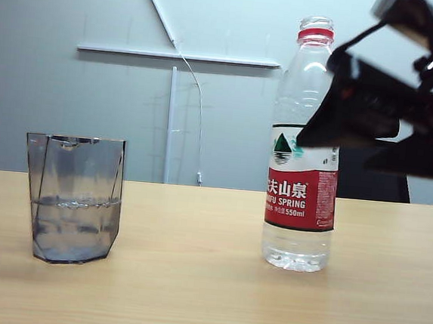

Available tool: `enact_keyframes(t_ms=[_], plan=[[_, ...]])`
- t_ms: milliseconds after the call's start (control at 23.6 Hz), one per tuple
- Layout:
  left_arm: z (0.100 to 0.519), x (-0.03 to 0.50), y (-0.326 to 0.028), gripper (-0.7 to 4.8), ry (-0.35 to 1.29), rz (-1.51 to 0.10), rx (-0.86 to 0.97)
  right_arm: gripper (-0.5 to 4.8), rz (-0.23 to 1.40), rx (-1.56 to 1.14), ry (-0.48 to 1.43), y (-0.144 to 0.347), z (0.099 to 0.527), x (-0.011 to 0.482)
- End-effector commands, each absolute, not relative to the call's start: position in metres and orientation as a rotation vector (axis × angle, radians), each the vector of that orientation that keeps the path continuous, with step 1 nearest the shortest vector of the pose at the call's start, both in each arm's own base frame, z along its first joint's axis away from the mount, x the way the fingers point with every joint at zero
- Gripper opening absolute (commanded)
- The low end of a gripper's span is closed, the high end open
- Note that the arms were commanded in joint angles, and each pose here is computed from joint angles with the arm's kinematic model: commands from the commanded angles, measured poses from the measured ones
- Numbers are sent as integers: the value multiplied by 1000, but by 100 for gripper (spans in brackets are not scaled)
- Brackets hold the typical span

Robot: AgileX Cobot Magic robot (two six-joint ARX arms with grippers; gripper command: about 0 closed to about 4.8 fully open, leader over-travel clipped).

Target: Pick up the mineral water bottle on the table and pour water into the mug until it's half full.

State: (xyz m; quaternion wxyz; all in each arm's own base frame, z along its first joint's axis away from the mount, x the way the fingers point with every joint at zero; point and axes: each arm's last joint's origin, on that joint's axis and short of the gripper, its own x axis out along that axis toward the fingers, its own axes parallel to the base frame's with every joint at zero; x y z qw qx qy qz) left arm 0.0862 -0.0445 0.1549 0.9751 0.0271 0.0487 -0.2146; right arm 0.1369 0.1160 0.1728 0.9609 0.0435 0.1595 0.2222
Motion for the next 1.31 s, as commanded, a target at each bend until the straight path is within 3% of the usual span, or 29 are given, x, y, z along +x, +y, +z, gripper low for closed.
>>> enact_keyframes(t_ms=[42,381,423,508,550,592,719,1311], plan=[[156,90,-37,-2,91,-341,45,479,456,106,292,110,185,128],[156,97,-9,-2,96,-48,31,479,456,231,211,78,208,95],[156,97,-7,-2,96,-28,30,447,431,234,197,73,210,91],[156,97,-4,-2,97,10,28,330,392,240,169,65,211,83],[157,97,-2,-2,96,21,28,268,386,241,158,62,212,80],[156,97,-1,-2,97,29,27,152,368,240,147,58,212,77],[157,97,1,-2,97,55,26,-8,371,231,132,55,213,74],[156,97,2,-2,97,63,26,-6,348,236,114,53,213,72]])
